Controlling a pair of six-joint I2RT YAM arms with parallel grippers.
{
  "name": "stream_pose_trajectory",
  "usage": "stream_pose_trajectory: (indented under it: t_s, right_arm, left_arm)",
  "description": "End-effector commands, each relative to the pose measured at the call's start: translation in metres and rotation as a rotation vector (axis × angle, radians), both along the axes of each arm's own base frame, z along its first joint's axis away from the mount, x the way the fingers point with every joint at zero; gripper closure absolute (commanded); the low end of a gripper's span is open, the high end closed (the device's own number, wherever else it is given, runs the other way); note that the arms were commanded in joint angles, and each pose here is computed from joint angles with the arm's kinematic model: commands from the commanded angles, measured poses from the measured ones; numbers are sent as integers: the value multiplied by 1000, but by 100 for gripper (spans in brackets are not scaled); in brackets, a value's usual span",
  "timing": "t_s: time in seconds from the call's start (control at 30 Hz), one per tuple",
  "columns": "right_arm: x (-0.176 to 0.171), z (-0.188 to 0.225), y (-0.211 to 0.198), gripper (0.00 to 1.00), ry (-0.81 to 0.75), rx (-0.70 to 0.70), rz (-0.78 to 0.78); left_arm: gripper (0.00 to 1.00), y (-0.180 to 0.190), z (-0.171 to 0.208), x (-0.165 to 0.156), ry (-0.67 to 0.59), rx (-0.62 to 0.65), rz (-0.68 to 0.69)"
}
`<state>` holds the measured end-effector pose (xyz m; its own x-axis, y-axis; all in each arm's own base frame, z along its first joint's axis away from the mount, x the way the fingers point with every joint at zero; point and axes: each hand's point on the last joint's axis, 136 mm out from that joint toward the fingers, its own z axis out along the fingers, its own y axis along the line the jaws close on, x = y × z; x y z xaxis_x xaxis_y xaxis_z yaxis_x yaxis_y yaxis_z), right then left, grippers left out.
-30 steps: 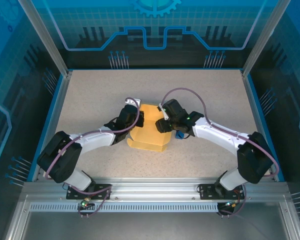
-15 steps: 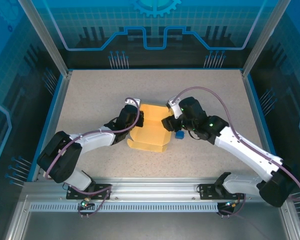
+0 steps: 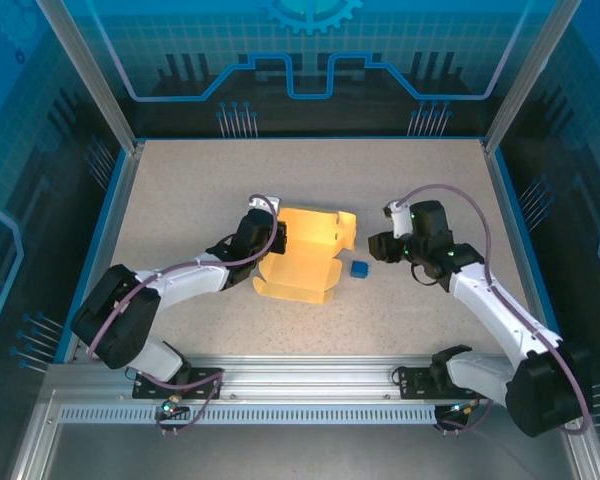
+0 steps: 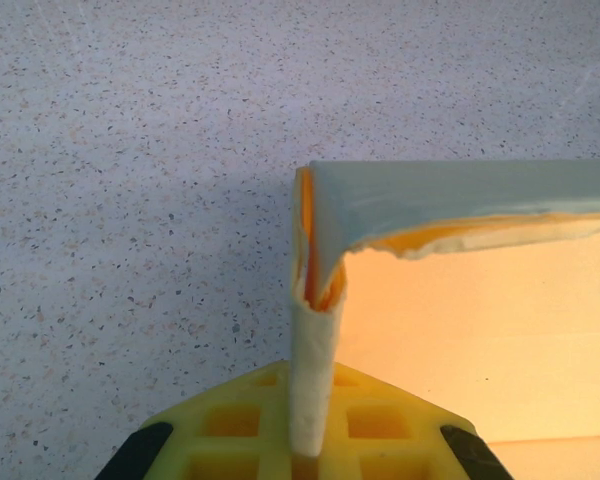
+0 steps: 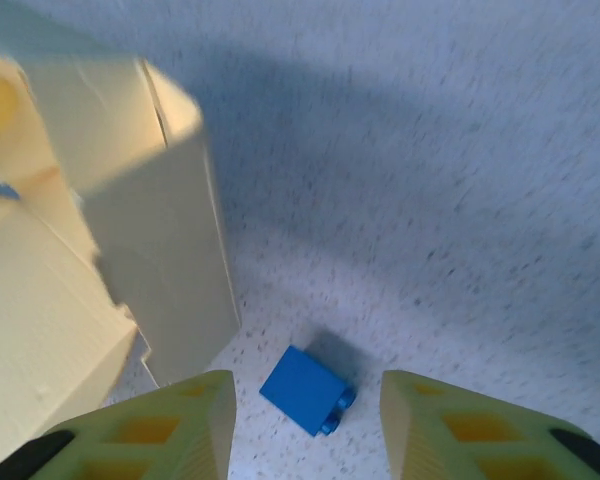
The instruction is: Fold the paper box
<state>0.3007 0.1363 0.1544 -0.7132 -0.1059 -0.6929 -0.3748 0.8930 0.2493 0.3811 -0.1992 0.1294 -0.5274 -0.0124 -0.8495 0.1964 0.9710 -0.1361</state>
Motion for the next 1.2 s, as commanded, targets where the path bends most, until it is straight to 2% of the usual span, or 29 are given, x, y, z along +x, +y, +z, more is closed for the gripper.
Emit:
stream_pose_trajectory:
  t_s: [0.0, 0.13, 0.43, 0.57, 1.17]
  right_arm:
    - [5, -3, 14, 59, -20, 79, 51]
    - [8, -4, 33, 60, -25, 140, 126]
    - [17, 2, 55, 61, -56, 160, 212]
    - [14, 3, 65, 55, -67, 155, 247]
    - [31, -1, 79, 53, -76, 109, 260]
  left_arm:
    - [93, -2, 16, 0, -25, -27, -14]
    - [93, -2, 18, 0, -28, -29, -11]
    - [93, -4, 16, 1, -25, -30, -17]
    - [93, -5, 16, 1, -23, -30, -19]
    - [93, -7, 12, 0, -14, -42, -29]
